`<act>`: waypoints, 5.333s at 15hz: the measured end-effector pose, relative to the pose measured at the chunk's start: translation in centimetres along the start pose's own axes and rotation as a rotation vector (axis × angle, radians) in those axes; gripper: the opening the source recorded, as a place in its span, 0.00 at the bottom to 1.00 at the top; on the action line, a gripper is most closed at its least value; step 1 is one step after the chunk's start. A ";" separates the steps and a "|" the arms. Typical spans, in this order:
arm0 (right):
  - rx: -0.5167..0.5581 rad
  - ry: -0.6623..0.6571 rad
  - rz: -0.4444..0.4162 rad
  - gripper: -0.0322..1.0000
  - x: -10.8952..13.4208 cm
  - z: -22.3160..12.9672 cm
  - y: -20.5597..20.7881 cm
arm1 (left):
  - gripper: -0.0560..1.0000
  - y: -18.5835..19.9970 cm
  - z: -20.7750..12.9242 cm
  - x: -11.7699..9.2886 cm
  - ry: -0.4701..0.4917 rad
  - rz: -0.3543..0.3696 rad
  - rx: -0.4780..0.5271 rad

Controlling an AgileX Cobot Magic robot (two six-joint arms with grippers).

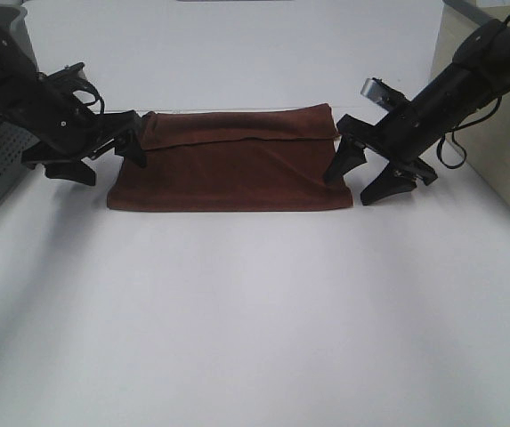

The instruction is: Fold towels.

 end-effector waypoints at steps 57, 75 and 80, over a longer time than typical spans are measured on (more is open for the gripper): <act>-0.173 0.147 -0.067 0.80 3.5 3.6 0.4 | 0.84 -1.5 3.9 -0.1 0.026 -0.027 -0.027; -0.174 0.159 -0.085 0.80 3.5 3.5 0.6 | 0.16 -2.8 3.3 0.3 -0.028 -0.003 0.005; -0.155 0.159 -0.086 0.80 3.4 3.4 0.6 | 0.16 4.0 7.0 -1.5 -0.094 0.051 -0.001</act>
Point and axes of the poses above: a point on each arm's last joint axis where the gripper is mounted, y pointing back along that axis away from the gripper, x along the wrist's bending axis when the last joint is at zero, z = x × y, the point moved 1 cm from there along -y, pointing out along that axis toward the gripper, and after that the axes turned 15 degrees about -y, right-handed, at the moved point
